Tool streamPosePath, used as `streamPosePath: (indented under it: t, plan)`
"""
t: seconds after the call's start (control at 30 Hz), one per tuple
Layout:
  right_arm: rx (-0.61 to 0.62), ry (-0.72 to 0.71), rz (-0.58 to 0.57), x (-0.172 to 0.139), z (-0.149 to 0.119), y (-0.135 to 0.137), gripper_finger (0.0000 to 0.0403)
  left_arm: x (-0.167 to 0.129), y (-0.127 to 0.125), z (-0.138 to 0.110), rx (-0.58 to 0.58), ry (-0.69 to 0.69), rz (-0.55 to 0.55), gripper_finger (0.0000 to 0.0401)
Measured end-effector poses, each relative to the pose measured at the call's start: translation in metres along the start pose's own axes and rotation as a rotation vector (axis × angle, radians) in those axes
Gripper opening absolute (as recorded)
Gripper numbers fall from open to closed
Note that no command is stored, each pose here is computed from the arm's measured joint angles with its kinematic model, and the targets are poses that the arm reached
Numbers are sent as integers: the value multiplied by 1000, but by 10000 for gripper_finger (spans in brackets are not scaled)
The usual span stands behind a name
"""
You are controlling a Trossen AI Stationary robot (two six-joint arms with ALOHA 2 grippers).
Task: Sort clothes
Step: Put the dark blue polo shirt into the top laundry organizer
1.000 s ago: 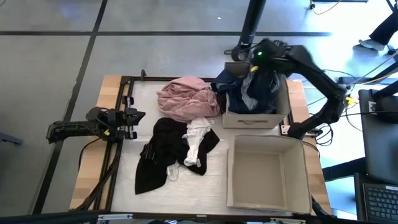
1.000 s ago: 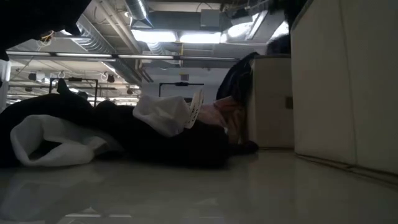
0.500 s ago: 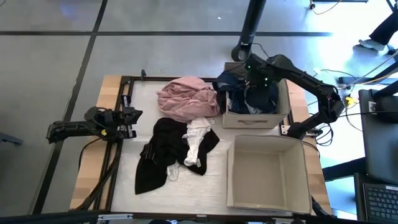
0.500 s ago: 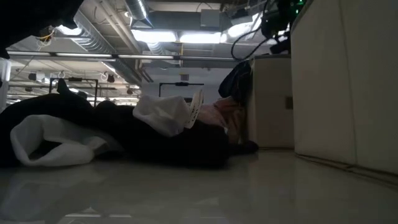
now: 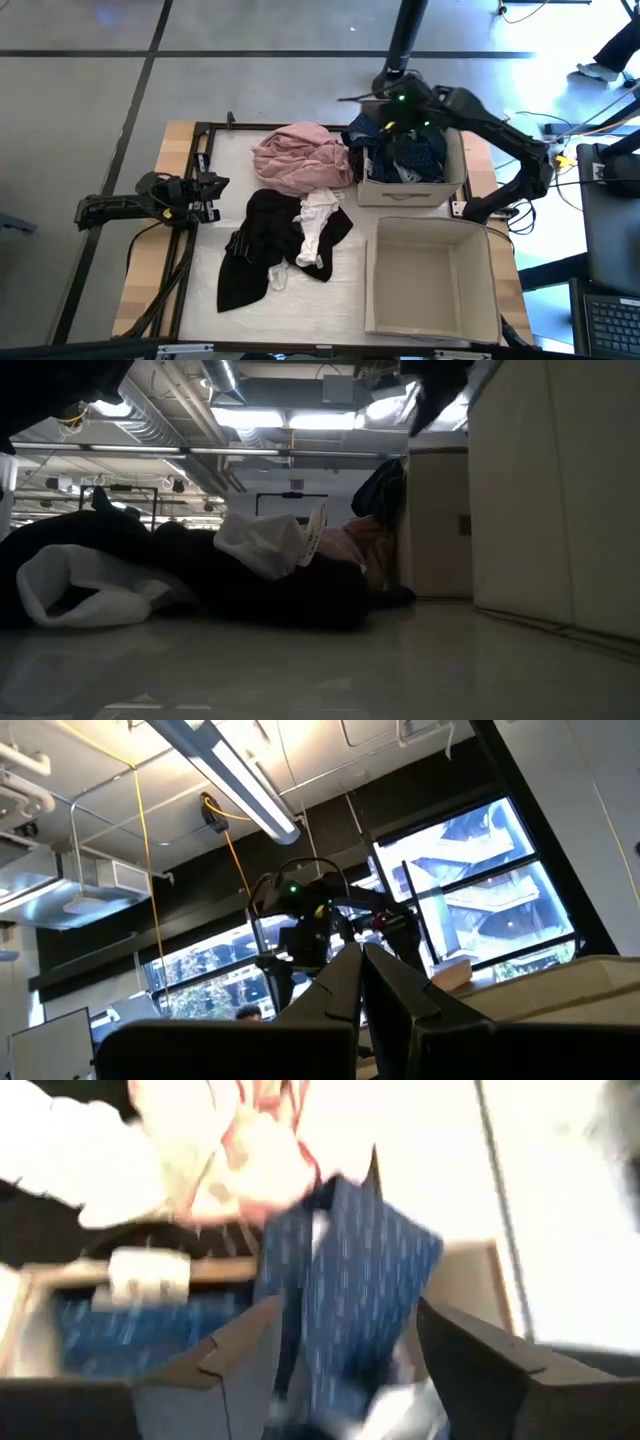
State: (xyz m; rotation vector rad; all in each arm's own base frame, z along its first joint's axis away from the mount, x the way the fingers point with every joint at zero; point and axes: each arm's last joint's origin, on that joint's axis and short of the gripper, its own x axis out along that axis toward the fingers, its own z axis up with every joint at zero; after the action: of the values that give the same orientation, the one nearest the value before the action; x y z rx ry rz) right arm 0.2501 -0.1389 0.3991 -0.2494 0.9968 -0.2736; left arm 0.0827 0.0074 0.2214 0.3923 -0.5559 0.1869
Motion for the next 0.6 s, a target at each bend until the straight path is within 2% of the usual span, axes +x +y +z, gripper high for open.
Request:
streamPosePath:
  t: [0.1,0.27,0.37,0.5,0.53,0.6]
  plan:
    - [-63,18,-10,20,6,8,235,0,0,0,3,0,0,5]
    - [-106,170,-24,55,0,12,212,0,0,0,4,0,0,5]
    - [-127,241,-27,66,-4,13,159,0,0,0,5,-1,0,5]
    - [-161,285,-12,59,-6,18,34,0,0,0,19,0,0,5]
    - [-170,305,-19,55,-7,19,18,0,0,0,25,0,0,5]
    - [-186,357,-46,43,-9,22,19,0,0,0,27,0,0,5]
